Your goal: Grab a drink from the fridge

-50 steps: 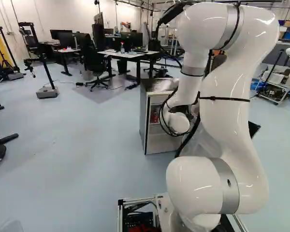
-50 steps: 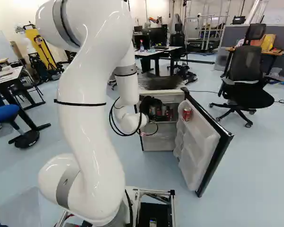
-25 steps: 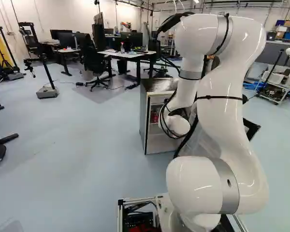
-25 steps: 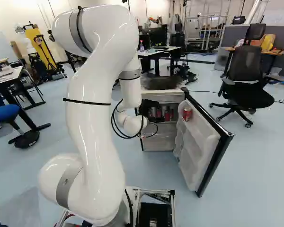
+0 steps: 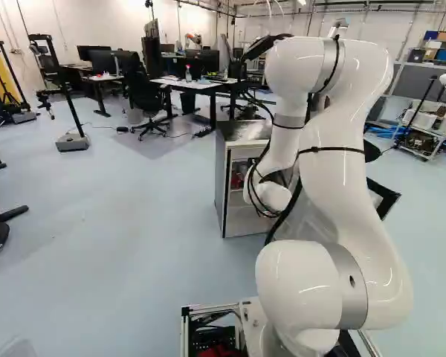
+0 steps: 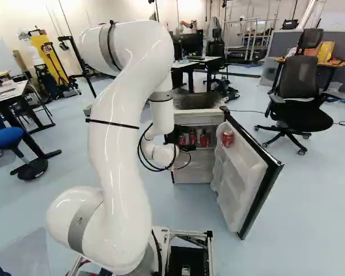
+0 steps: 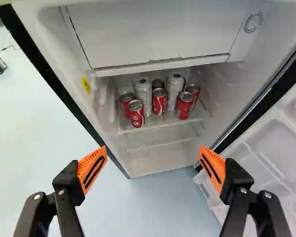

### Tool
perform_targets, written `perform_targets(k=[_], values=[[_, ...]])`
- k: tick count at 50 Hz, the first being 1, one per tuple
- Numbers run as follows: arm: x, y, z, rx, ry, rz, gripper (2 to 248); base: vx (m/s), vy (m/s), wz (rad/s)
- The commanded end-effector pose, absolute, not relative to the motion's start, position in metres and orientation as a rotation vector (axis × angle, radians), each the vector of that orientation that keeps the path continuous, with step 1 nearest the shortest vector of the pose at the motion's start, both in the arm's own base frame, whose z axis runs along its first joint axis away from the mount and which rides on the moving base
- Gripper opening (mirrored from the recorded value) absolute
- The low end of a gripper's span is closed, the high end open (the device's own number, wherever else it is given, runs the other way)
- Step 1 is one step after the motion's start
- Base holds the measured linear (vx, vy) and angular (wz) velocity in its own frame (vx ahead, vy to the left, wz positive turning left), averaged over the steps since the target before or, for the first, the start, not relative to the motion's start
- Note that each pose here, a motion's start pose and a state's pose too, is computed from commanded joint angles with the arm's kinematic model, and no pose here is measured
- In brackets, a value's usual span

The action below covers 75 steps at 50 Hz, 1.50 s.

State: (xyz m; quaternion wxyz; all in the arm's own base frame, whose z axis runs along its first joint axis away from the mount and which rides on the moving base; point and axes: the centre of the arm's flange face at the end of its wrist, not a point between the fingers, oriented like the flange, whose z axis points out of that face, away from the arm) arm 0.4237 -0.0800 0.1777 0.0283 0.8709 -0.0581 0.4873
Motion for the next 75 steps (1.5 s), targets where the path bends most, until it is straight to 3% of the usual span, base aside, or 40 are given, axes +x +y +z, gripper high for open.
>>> perform_targets(k=[75], values=[[0.473, -0.116, 0.108, 2.672, -0.139, 1.596, 247, 0.000, 0.000, 0.000]])
